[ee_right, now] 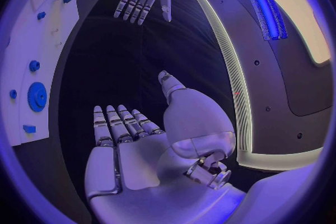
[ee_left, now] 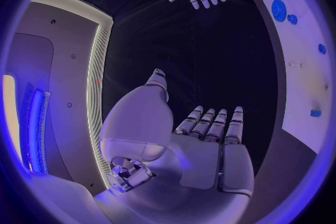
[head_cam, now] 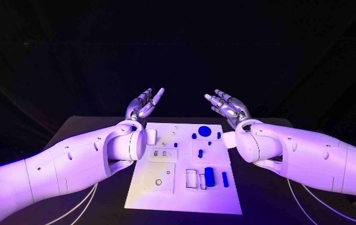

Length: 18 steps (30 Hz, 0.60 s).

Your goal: Assemble the parts on the task board

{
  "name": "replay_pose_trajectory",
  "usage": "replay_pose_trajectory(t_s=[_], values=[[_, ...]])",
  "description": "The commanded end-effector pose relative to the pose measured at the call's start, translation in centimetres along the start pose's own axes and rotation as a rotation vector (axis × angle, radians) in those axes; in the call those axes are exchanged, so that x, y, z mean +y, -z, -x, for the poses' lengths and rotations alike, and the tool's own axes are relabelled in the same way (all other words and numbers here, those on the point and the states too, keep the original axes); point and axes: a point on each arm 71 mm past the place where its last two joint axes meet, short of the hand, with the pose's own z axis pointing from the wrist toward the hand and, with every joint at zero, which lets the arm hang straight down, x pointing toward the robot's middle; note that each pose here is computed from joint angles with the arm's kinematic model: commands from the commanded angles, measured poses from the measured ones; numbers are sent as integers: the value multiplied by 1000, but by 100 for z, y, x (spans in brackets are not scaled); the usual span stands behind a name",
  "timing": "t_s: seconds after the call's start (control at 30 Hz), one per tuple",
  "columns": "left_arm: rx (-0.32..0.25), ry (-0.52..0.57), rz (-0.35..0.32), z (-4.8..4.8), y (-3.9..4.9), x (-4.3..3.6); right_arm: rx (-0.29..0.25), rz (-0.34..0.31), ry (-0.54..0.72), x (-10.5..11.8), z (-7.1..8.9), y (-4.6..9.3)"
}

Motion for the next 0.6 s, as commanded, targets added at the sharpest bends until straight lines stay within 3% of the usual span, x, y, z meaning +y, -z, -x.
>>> replay_pose_trajectory(t_s=[0.03,0.27,0.3,0.6], values=[[47,21,11,-44,-2,-1,199,-43,31,-8,-117,-31],[47,21,11,-44,-2,-1,247,-57,52,4,-127,-63],[36,23,-12,186,15,-30,174,158,380,123,66,-69],[36,12,-24,324,75,-79,152,208,498,176,150,-62]])
